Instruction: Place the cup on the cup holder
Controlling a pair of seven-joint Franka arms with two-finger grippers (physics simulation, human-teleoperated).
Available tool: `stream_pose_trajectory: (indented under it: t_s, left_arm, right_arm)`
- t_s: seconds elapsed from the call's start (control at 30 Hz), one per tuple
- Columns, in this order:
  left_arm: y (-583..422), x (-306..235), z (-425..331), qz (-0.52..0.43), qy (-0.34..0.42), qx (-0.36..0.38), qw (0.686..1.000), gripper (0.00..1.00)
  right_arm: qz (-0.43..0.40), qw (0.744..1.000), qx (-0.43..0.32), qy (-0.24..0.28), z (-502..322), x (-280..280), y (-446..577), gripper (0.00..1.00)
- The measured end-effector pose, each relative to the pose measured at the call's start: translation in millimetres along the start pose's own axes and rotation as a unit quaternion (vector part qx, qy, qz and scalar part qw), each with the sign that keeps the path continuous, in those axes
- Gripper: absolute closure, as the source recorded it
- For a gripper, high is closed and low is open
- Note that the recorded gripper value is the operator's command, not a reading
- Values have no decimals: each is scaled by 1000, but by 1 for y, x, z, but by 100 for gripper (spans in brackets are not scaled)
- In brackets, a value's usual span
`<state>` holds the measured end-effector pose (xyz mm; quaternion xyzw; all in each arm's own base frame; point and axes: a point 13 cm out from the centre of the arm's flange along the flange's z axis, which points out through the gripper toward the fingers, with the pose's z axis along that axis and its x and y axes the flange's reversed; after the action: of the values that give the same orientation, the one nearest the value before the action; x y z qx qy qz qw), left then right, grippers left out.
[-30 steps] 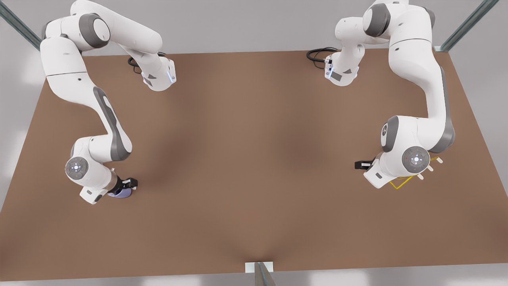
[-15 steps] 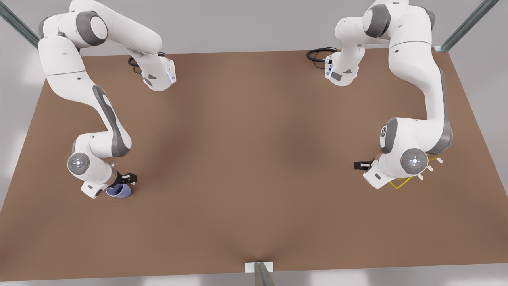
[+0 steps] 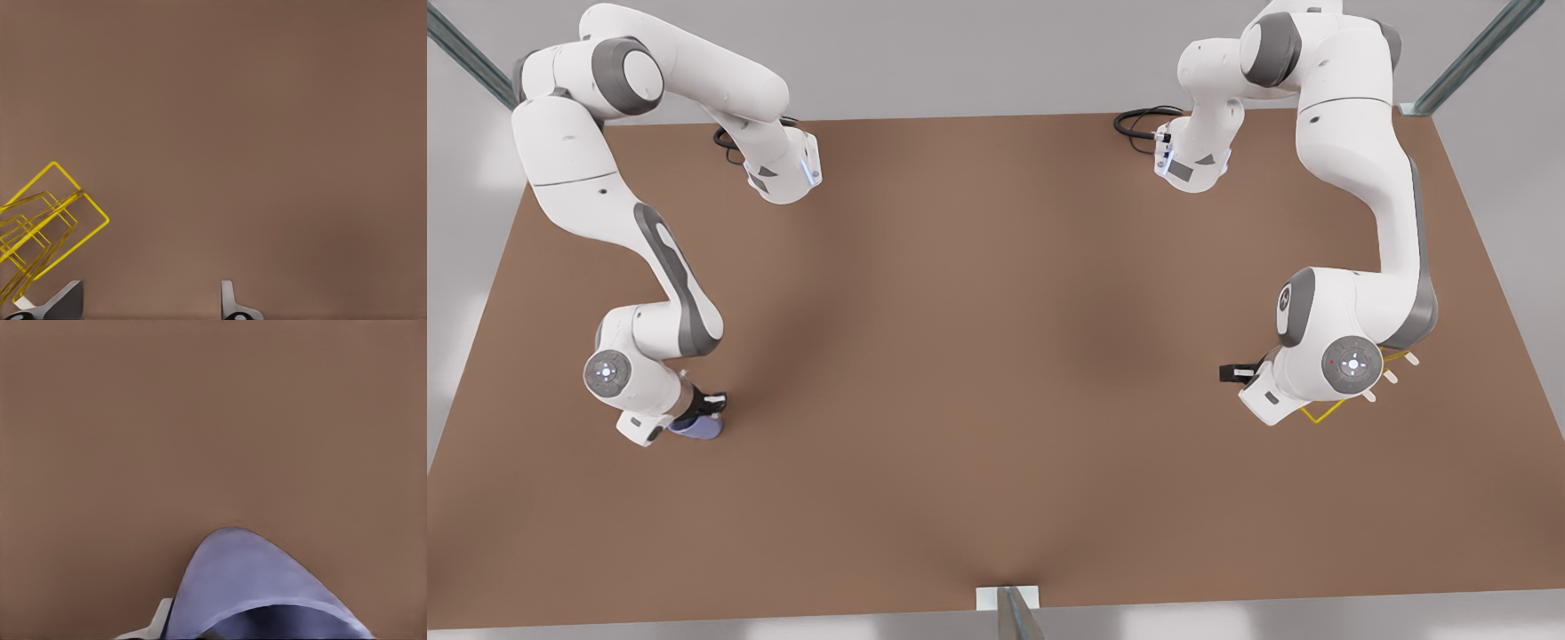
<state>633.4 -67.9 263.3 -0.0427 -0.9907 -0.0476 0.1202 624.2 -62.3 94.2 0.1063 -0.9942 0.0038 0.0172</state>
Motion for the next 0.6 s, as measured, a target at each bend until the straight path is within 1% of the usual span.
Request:
stream_pose_trajectory:
  t_s: [0.2, 0.27, 0.33, 0.4, 0.5, 0.6]
  left_arm:
    - [1, 1, -6, -1, -5, 0, 1000, 0]
    - [2, 6, -32, -2, -21, 1, 1000, 0]
    - [-6, 18, -65, 6, -37, 2, 999, 0]
    - [-24, 29, -84, 18, -44, 9, 999, 0]
    - [-54, 21, -101, 38, -56, 22, 997, 0]
    - [-51, 17, -107, 29, -60, 36, 997, 0]
  right_arm:
    - [-12, 1000, 21, -12, -40, -11, 7, 79]
    - [-26, 999, 25, -24, -65, -34, 33, 79]
    - [-48, 998, 20, -36, -93, -66, 86, 79]
    - [-61, 997, 19, -36, -105, -89, 139, 79]
    - [-72, 997, 8, -37, -115, -118, 229, 79]
    - [-82, 996, -12, -41, -122, -140, 318, 79]
